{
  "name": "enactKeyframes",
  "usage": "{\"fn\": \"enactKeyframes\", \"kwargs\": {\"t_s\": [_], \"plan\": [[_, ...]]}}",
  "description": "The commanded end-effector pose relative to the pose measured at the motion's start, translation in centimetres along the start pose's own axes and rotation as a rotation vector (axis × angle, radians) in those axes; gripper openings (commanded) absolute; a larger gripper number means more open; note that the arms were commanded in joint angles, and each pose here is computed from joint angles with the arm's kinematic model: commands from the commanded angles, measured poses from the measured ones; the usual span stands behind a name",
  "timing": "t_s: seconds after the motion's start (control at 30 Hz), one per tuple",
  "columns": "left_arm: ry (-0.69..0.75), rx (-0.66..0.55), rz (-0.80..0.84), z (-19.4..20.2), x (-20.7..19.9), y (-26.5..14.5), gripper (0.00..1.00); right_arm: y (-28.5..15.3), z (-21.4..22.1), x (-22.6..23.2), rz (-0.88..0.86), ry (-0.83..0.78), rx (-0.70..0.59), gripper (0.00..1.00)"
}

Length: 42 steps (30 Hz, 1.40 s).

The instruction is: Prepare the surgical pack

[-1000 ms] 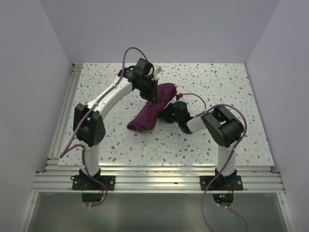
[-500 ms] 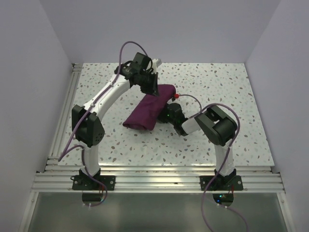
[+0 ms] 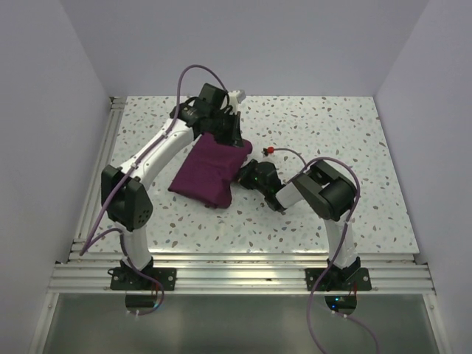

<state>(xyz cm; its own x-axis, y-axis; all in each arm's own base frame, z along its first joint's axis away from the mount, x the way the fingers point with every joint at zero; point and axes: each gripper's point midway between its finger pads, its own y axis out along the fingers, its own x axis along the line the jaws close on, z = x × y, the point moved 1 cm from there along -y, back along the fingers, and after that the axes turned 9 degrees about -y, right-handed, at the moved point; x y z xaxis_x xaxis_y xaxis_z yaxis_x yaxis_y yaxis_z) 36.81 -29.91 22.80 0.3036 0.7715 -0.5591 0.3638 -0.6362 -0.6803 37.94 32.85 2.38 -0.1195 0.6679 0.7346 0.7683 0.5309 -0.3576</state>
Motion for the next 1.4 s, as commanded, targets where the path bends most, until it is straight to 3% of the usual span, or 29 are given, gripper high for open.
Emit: {"fn": "enactKeyframes", "kwargs": {"t_s": [0.0,0.1,0.23,0.33,0.4,0.53,0.77,0.83,1.07,1.37], "plan": [[0.027,-0.067,0.003,-1.1,-0.3,-1.0,0.0,-0.2,0.6,-1.8,0.063,-0.017,-0.009,0.14],[0.038,-0.087,-0.084,-1.3,1.2,-1.2,0.0,-0.8,1.2,-2.9,0.116,-0.016,0.017,0.27],[0.063,-0.12,-0.246,-1.0,4.5,-1.5,0.21,-2.5,1.4,-4.4,0.208,-0.031,0.042,0.31],[0.086,-0.111,-0.325,0.1,6.3,-1.3,0.33,-4.2,2.1,-6.2,0.33,-0.052,0.111,0.57],[0.09,-0.096,-0.361,1.0,7.3,-0.9,0.36,-5.3,1.6,-6.2,0.353,-0.058,0.099,0.66],[0.088,-0.13,-0.446,1.0,9.0,-1.3,0.38,-7.0,0.7,-6.2,0.354,-0.072,0.084,0.66],[0.119,-0.101,-0.397,2.1,7.8,-0.9,0.45,-8.6,-1.3,-4.8,0.347,-0.132,0.084,0.57],[0.152,-0.083,-0.423,2.6,7.3,-0.3,0.44,-9.0,-1.5,-4.8,0.36,-0.14,0.096,0.51],[0.253,0.005,-0.544,4.6,8.1,3.2,0.44,-10.8,-2.8,-5.3,0.363,-0.128,0.071,0.45],[0.246,0.019,-0.711,4.9,11.5,5.1,0.41,-13.1,-4.4,-4.6,0.334,-0.139,0.031,0.45]]}}
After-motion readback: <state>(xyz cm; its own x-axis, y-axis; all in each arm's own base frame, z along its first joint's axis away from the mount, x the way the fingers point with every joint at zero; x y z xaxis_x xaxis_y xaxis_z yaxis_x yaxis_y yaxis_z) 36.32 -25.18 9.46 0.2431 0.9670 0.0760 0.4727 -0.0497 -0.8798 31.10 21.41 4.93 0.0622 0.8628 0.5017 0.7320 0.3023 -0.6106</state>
